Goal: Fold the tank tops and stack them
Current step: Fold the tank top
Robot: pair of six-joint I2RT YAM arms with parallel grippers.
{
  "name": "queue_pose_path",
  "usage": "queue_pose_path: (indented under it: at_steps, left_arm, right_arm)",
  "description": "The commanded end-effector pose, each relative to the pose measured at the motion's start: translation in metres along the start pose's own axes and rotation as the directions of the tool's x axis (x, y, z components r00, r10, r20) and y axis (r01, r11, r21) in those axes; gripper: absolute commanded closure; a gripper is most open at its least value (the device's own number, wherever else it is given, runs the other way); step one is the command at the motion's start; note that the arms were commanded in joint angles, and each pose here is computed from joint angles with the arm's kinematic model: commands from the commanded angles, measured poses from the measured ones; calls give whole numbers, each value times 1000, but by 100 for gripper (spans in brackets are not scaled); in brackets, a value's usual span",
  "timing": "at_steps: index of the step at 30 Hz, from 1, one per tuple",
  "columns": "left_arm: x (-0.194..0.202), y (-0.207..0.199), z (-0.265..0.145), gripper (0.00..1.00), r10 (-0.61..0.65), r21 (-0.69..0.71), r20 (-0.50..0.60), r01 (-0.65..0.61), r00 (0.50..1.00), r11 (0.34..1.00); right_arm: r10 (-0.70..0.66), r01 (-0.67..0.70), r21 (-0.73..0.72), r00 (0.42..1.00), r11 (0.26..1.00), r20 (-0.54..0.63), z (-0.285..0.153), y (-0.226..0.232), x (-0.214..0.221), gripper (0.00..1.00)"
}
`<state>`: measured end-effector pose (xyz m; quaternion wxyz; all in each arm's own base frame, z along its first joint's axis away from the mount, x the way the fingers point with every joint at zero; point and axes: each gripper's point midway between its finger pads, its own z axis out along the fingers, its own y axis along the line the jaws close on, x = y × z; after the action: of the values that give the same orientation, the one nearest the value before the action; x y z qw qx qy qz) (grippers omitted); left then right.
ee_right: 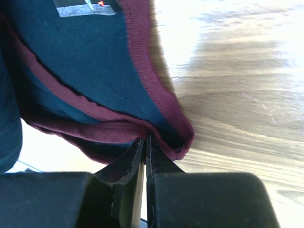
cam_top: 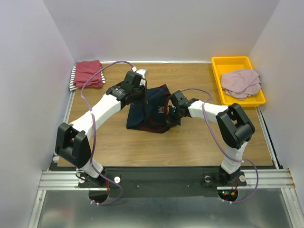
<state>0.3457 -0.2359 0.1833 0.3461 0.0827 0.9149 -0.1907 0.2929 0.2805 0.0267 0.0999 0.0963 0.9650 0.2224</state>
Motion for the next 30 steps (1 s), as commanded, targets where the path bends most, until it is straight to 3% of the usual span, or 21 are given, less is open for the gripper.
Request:
queue_pose_path:
  at_steps: [1, 9, 14, 18, 19, 20, 23, 30]
  left_arm:
    - [-14, -15, -16, 100, 10, 82, 40, -13, 999, 997]
    - [24, -36, 13, 100, -59, 199, -43, 66, 997, 978]
    - [52, -58, 32, 100, -70, 267, -95, 93, 993, 959]
    - [58, -68, 38, 76, -58, 283, -104, 85, 993, 955]
    - [53, -70, 35, 63, -62, 287, -86, 84, 994, 954]
    - [53, -70, 35, 63, -62, 287, -86, 84, 994, 954]
    - [43, -72, 30, 58, -56, 289, -63, 72, 996, 955]
    - [6, -67, 26, 56, -61, 192, 10, 58, 998, 980]
  right_arm:
    - [59, -58, -54, 998, 997, 31, -10, 11, -7, 91]
    - [141, -139, -62, 990, 988, 27, -6, 11, -8, 90]
    - [170, -166, -70, 984, 984, 51, -8, 12, -13, 80]
    - [167, -160, -88, 983, 983, 79, -18, 17, -18, 64]
    - [162, -152, -100, 982, 983, 101, -26, 19, -20, 52]
    - [162, -152, -97, 981, 984, 107, -26, 18, -20, 52]
    - [138, -119, -120, 977, 986, 164, -47, 22, -25, 39]
    - [109, -74, -129, 950, 989, 293, -80, 20, -42, 39]
